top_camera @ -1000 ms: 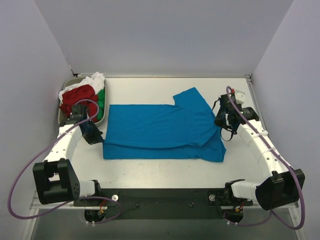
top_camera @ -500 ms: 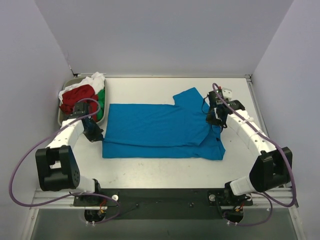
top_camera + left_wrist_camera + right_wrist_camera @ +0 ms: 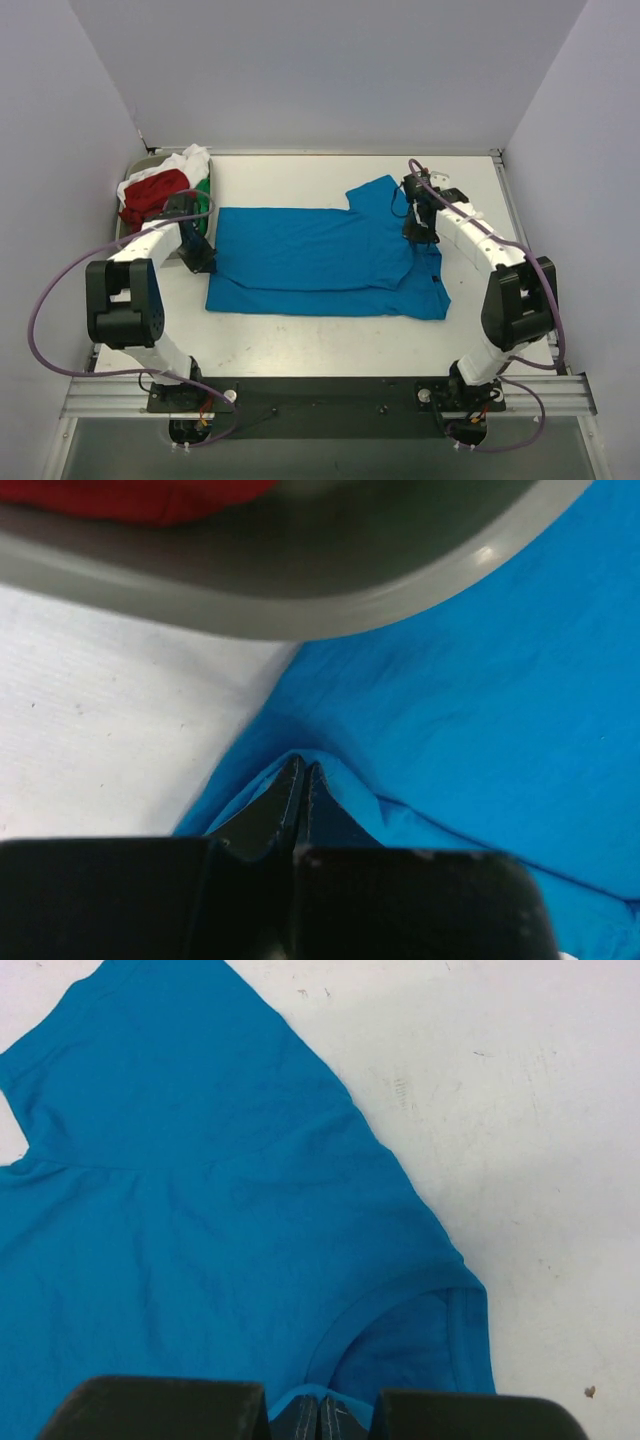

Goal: Fold and stack the t-shirts

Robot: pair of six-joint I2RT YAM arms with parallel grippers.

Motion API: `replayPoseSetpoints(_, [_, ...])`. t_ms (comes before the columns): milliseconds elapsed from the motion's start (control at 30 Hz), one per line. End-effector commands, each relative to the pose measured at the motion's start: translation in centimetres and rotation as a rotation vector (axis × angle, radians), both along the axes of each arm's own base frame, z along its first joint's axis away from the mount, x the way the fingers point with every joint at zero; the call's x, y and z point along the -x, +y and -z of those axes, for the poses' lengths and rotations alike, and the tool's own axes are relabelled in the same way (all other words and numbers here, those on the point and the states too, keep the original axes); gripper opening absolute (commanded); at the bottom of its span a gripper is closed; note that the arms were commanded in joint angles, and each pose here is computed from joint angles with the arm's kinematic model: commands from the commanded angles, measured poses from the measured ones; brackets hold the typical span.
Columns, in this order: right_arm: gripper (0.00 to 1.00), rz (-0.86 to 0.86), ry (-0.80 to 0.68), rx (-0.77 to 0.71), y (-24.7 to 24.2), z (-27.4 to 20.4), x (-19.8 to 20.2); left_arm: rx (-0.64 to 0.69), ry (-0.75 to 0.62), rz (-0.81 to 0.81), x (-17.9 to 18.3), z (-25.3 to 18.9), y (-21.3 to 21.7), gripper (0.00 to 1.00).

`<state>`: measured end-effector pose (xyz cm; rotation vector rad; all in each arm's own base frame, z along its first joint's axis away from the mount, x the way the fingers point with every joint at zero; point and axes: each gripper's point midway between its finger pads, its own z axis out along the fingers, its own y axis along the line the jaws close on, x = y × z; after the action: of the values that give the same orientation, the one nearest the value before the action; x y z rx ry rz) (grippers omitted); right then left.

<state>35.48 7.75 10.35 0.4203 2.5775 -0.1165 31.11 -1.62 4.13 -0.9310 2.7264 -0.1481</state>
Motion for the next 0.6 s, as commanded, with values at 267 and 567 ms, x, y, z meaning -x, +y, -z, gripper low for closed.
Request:
replayPoseSetpoints(267, [0.85,0.015,-0.071,0.026,0.2,-1.1,-3.9,-0.08,0.011,-0.028,-0.6,-0.1,0.7,0.29])
replayPoseSetpoints(567, [0.89,-0.057,-0.128,0.04,1.4,-3.8,-0.4,-0.101,-0.042,-0.025,2.1,-2.4,0.9,0.47])
